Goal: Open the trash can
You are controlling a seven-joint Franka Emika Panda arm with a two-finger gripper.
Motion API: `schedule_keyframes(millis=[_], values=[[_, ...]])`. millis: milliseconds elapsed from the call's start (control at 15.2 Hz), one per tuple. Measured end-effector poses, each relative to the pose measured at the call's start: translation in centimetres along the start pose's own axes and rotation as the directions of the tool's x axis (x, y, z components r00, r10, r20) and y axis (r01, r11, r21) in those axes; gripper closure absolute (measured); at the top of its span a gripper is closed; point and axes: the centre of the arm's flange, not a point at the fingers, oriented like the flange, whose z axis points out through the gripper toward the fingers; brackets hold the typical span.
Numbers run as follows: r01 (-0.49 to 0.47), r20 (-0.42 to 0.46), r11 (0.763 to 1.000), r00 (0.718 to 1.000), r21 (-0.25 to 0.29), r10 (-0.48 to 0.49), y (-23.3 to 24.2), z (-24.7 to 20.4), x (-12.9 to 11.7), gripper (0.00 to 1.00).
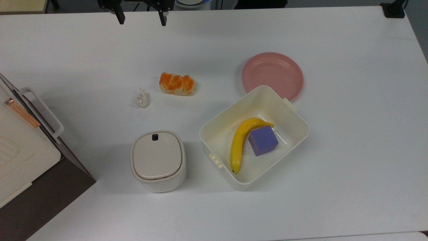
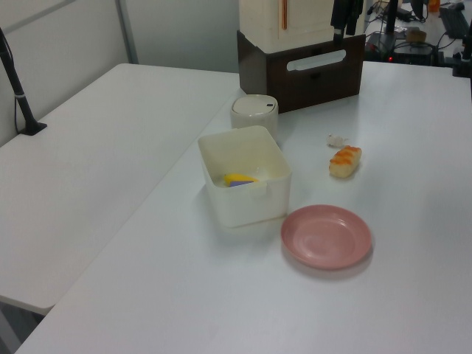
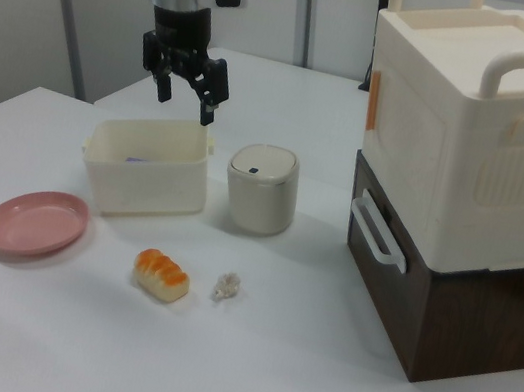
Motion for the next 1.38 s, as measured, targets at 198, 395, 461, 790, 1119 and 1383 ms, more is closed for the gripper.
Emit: schedule_keyframes(millis=[198,395,461,790,1119,1383], values=[[0.001,-0.002,1.0,1.0,-0.001,-0.001,-0.07,-0.01,0.02,0.0],[0.001,-0.003,1.0,1.0,-0.001,-0.001,-0.04,-0.03,0.04,0.0],[0.001,-0.003,1.0,1.0,-0.001,-0.001,-0.04,-0.03,0.04,0.0],[0.001,-0.003,1.0,1.0,-0.012,-0.001,0.1,-0.03,0.03,0.0],[0.001,-0.001,1.0,1.0,-0.017,-0.001,0.17,0.1,0.09,0.0],[0.001,-0.002,1.0,1.0,-0.017,-0.001,0.19,0.1,0.12,0.0]])
